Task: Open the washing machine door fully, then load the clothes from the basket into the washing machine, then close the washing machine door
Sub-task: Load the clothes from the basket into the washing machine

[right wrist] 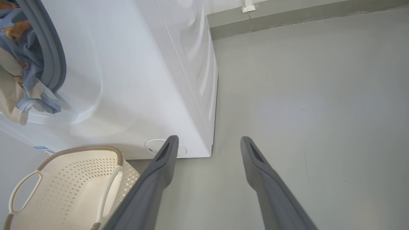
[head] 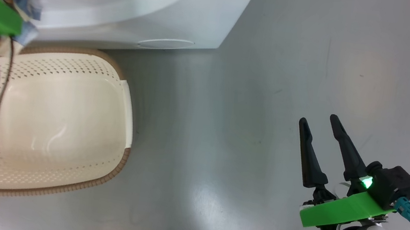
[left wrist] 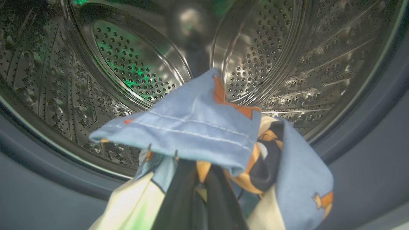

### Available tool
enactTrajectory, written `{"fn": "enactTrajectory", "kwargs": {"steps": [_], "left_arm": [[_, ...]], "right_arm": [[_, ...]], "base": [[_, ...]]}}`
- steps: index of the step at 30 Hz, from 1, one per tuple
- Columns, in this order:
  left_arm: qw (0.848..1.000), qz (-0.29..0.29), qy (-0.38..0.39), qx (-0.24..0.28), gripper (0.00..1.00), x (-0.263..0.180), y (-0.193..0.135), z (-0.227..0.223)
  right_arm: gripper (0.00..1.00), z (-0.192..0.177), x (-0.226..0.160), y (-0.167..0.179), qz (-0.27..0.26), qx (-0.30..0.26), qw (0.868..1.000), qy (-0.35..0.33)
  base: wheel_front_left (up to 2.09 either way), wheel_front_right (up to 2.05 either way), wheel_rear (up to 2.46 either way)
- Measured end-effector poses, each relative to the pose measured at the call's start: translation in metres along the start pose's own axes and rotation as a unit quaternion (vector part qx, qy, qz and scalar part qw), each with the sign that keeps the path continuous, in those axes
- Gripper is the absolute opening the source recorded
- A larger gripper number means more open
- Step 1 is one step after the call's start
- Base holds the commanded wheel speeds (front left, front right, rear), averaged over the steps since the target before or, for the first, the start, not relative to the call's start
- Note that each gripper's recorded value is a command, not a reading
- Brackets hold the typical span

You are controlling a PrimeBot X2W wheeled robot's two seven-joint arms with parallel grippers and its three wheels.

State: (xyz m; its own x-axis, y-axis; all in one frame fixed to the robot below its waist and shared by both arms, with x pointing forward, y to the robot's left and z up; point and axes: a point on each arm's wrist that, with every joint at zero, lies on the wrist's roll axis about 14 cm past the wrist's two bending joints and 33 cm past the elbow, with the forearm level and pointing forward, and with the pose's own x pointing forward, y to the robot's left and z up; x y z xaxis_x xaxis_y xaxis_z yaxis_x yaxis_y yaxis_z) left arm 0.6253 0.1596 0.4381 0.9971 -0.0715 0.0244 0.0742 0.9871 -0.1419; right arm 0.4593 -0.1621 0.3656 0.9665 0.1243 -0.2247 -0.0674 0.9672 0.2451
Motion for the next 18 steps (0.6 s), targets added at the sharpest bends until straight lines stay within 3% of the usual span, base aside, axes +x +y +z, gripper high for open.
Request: {"fn": "enactTrajectory", "kwargs": {"steps": [18], "left_arm": [[0.998,-0.022,0.037,0.034,0.00,0.064,-0.002,-0.021]], "right_arm": [[1.00,-0.028,-0.001,-0.014,-0.017,0.001,0.999,0.035]], "base": [[0.00,0.00,0.00]]}}
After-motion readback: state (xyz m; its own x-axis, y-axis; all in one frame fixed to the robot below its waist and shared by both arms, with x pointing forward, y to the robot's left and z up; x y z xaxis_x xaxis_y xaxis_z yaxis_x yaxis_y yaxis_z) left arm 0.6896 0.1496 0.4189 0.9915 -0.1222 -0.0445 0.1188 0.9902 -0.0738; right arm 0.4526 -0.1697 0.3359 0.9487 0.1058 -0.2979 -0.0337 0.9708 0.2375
